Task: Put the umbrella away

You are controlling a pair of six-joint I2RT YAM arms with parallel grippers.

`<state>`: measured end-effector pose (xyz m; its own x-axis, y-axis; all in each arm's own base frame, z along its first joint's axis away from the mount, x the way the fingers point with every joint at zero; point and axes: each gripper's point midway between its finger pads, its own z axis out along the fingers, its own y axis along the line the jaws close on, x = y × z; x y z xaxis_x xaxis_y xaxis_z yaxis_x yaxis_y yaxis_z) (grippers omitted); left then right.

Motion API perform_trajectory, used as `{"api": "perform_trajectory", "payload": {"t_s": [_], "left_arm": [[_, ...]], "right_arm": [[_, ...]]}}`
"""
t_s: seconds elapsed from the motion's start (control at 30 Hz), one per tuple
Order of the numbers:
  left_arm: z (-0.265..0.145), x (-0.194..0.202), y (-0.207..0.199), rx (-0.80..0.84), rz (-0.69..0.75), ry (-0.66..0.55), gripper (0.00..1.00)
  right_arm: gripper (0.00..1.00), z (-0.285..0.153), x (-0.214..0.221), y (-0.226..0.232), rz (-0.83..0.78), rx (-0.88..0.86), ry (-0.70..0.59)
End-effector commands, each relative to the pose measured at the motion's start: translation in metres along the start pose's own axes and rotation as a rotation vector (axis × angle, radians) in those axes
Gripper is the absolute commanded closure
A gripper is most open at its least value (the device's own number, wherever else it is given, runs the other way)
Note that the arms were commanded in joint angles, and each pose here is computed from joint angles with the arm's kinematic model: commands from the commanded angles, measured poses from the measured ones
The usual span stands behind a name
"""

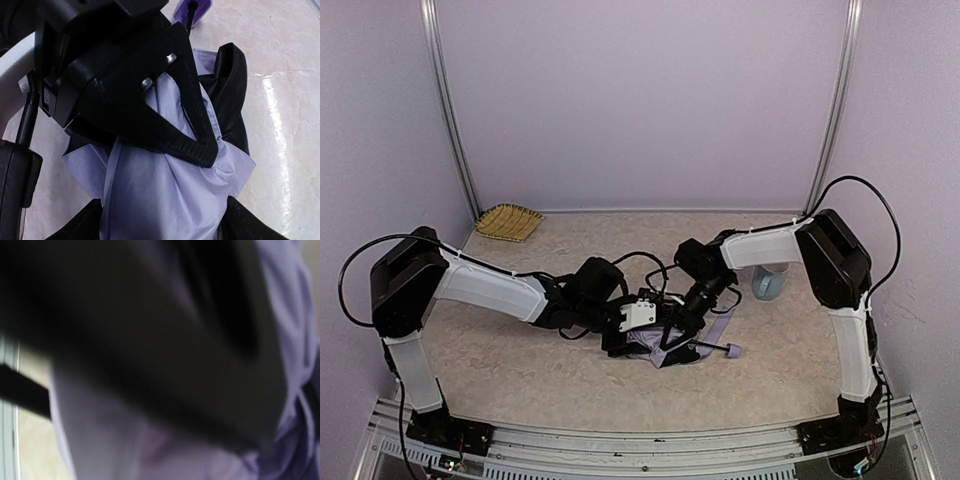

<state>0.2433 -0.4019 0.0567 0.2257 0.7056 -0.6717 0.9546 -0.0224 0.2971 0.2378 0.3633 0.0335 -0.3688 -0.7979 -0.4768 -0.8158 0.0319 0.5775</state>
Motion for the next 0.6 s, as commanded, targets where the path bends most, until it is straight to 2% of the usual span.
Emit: {"api": "perform_trajectory", "payload": {"t_s": [0.0,0.13,0.27,0.37,0.57], "left_arm": [[0.012,0.026,-0.043,0.153,-0.073,0.102,0.23],[0.001,0.025,-0.046,0.140,-0.068,0.047,0.21],[0.017,0.048,-0.050,0.177,-0.111,0.165,0.23],[0.020,0.055,-0.058,0.220,-0.130,0.193,0.23],[-0.013,0.012,-0.048,0.216,-0.143,-0.004,0.22]], "right_arm": [[0.87,0.008,0.027,-0.039,0.081,0.077,0.051],[0.87,0.000,0.024,-0.051,0.097,0.100,0.021],[0.86,-0.002,0.015,-0.053,0.097,0.097,-0.006],[0.86,-0.005,0.009,-0.058,0.102,0.116,-0.033],[0.88,-0.010,0.011,-0.070,0.119,0.155,-0.040]]}}
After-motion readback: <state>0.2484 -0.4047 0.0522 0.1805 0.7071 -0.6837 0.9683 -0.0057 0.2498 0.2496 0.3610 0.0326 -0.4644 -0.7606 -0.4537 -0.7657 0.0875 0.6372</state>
